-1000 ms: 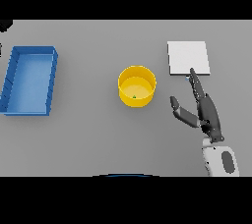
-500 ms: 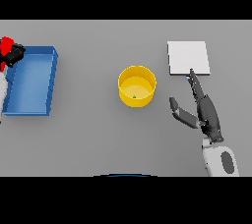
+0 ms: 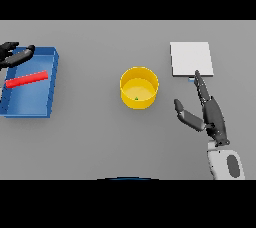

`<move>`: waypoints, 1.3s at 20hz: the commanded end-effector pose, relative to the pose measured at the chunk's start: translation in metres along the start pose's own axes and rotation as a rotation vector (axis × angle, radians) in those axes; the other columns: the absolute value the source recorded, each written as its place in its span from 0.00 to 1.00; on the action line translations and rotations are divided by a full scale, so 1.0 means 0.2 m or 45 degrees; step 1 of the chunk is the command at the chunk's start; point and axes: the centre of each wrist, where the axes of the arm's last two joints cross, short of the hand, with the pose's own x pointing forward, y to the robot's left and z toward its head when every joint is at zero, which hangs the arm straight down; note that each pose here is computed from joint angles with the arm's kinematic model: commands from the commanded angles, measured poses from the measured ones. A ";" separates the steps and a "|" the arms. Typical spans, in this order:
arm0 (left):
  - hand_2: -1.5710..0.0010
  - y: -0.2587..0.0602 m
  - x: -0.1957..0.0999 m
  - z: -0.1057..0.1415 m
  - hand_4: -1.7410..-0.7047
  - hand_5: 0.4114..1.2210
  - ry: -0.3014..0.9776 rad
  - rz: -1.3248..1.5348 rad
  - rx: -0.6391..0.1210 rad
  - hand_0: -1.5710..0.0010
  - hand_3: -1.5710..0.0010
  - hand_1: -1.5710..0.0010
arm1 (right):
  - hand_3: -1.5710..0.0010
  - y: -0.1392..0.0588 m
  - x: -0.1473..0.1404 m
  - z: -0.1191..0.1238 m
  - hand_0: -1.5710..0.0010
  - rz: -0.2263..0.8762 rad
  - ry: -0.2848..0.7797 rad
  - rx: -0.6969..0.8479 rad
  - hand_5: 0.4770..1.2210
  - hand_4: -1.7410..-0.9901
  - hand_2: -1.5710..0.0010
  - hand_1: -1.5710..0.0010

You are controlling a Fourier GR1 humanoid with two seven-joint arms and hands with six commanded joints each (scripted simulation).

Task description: Pick up the red beaker and tilt it to pour out 1 green nut into yellow bowl. Pick up the yellow bowl and place it on the metallic measuring scale.

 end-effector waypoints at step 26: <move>1.00 -0.06 0.01 0.03 0.90 0.35 -0.174 0.104 0.021 1.00 1.00 1.00 | 1.00 0.17 0.26 -0.56 1.00 1.287 -0.327 1.042 0.22 0.78 1.00 1.00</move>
